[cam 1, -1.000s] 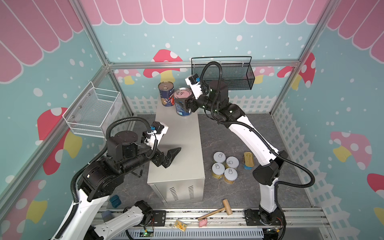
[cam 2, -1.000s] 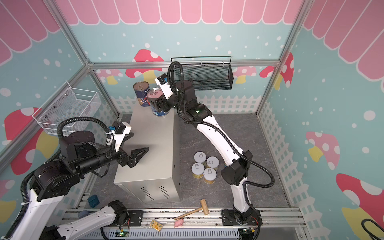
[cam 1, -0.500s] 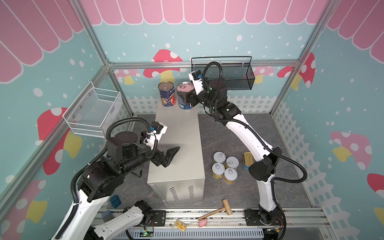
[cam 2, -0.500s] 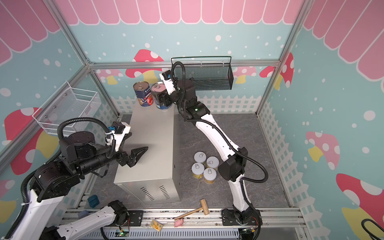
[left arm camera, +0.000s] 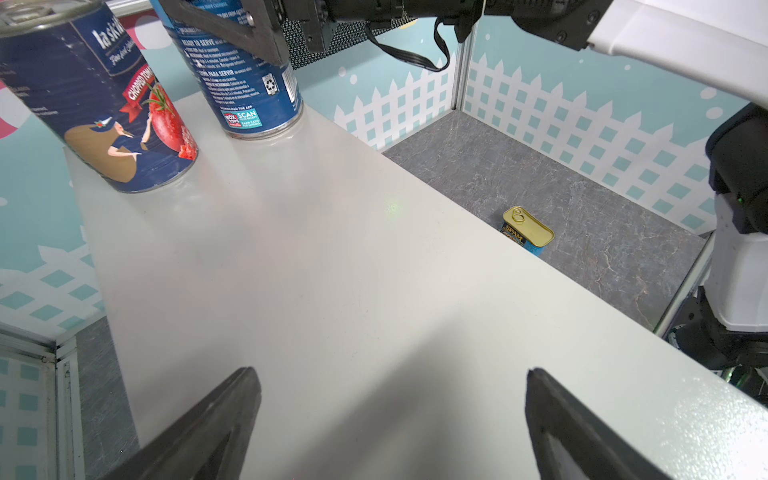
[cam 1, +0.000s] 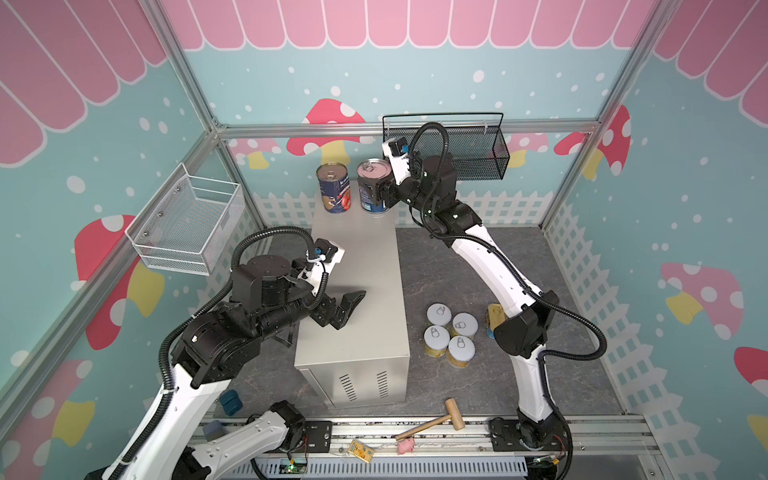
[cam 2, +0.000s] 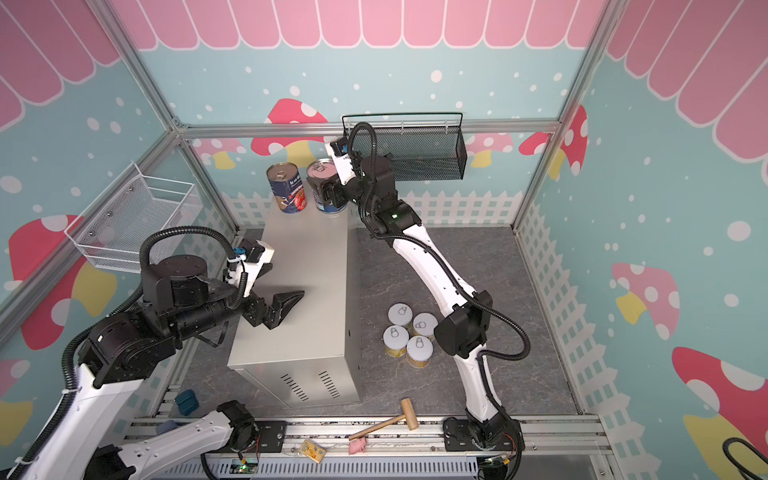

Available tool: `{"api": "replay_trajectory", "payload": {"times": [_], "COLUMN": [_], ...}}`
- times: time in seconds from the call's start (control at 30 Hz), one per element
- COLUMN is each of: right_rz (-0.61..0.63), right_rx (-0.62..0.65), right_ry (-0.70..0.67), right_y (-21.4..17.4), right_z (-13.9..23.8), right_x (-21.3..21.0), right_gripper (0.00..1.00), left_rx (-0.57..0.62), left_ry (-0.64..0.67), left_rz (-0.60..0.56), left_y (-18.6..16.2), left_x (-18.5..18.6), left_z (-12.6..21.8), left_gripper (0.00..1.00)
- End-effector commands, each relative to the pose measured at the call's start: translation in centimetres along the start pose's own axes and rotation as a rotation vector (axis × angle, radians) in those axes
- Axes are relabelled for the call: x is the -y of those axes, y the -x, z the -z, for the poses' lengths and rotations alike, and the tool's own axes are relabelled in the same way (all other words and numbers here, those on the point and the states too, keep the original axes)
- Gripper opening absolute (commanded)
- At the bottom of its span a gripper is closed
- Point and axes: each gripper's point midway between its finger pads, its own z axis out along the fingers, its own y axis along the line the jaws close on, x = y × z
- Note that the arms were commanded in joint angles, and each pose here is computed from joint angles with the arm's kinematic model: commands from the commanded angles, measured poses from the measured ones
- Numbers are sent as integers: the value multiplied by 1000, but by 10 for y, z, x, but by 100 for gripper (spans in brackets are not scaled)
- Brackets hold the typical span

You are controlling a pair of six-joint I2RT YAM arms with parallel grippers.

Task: Place and organize the canned foods onto the counter
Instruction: 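Set the can down beside the tomato can with the right gripper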

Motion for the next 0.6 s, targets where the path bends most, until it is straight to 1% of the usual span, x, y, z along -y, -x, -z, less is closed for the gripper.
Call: {"api": "replay_trajectory", "payload": {"times": [0.0,0.57], "right_rz": [-14,-49], "right_rx": [-74,-27], "right_ry": [20,125], "right_y": [-33,-34], "right_z": [-11,-25], "right_x": [4,-16], "right_gripper": [67,65], "left_rx": [30,40], "left_ry": [1,10], "left_rz": [-28,-32], "left_y": [8,4], "left_x": [0,0], "left_z": [4,11], "left_gripper": [99,99]}}
